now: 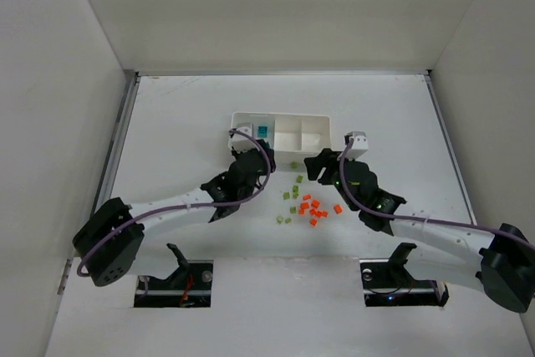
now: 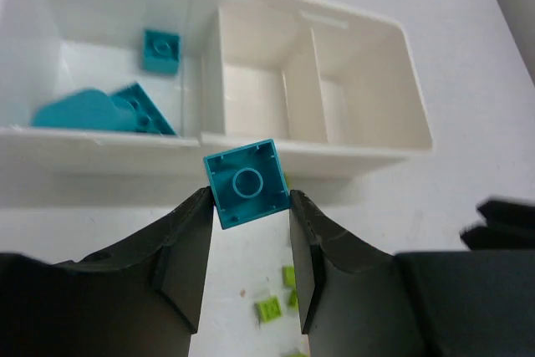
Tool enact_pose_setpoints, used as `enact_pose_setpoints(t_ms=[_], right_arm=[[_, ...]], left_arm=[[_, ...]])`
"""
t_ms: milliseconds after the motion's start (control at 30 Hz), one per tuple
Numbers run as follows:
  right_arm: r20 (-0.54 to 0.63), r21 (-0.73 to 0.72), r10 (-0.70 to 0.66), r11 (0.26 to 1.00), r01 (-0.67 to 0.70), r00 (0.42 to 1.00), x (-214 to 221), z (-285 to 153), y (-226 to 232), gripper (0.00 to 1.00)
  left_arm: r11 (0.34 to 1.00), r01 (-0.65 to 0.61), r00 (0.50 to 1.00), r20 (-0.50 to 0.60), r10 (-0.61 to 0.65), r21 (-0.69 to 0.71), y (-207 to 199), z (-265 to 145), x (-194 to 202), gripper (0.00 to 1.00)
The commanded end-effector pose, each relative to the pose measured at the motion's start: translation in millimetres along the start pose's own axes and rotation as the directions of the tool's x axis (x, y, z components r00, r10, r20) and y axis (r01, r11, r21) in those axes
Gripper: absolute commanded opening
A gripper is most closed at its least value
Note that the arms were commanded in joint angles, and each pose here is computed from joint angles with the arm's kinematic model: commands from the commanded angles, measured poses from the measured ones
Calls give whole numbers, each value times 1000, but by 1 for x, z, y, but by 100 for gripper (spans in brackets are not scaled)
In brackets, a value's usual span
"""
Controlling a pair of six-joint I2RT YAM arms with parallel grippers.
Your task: Sort the legos into containers by color
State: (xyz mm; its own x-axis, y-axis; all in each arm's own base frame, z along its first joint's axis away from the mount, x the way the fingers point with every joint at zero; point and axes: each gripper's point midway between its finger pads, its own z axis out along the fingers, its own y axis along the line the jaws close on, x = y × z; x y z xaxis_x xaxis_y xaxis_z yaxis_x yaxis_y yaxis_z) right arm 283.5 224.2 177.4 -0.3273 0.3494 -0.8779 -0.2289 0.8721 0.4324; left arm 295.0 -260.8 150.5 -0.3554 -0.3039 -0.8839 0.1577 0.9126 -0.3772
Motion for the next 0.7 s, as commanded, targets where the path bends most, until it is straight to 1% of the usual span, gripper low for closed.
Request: enact_pose_setpoints(t_ms=[0, 100, 167, 233, 300, 367, 400, 467, 533, 600, 667], right_arm=[[32, -1, 61, 998, -61, 998, -4, -3, 0, 64], [7, 12, 59, 998, -59, 998, 7, -5, -5, 63], [-18, 17, 50, 999, -50, 999, 15, -7, -7, 62], [-53, 23, 32, 999, -31, 998, 27, -10, -9, 58], [-88, 31, 16, 999, -13, 996, 37, -10, -11, 51], [-126, 43, 1, 999, 4, 992, 50, -9, -13, 45], [-139, 46, -6, 999, 13, 990, 54, -7, -13, 44], [-165, 52, -19, 998, 28, 986, 64, -4, -13, 45], [-184, 52, -29, 998, 39, 982, 71, 0, -10, 49], [-204, 57, -42, 997, 55, 978, 78, 6, -7, 57], [-218, 63, -56, 995, 71, 974, 84, 11, -5, 60]], left_arm=[[999, 15, 998, 53, -13, -47, 14, 18, -34, 22], [995, 40, 998, 52, -36, -87, 29, 46, -42, 23], [993, 48, 998, 40, -44, -107, 36, 64, -42, 24], [991, 48, 999, 30, -45, -126, 41, 78, -40, 25], [989, 33, 999, 28, -30, -147, 46, 88, -39, 27], [986, 31, 999, 24, -28, -163, 53, 97, -38, 32], [985, 31, 999, 21, -28, -171, 55, 99, -36, 35], [984, 37, 999, 22, -34, -174, 57, 101, -37, 43], [984, 34, 999, 31, -29, -174, 56, 98, -40, 50], [985, 38, 999, 39, -32, -168, 54, 92, -42, 53], [987, 44, 998, 45, -37, -156, 53, 83, -44, 54]])
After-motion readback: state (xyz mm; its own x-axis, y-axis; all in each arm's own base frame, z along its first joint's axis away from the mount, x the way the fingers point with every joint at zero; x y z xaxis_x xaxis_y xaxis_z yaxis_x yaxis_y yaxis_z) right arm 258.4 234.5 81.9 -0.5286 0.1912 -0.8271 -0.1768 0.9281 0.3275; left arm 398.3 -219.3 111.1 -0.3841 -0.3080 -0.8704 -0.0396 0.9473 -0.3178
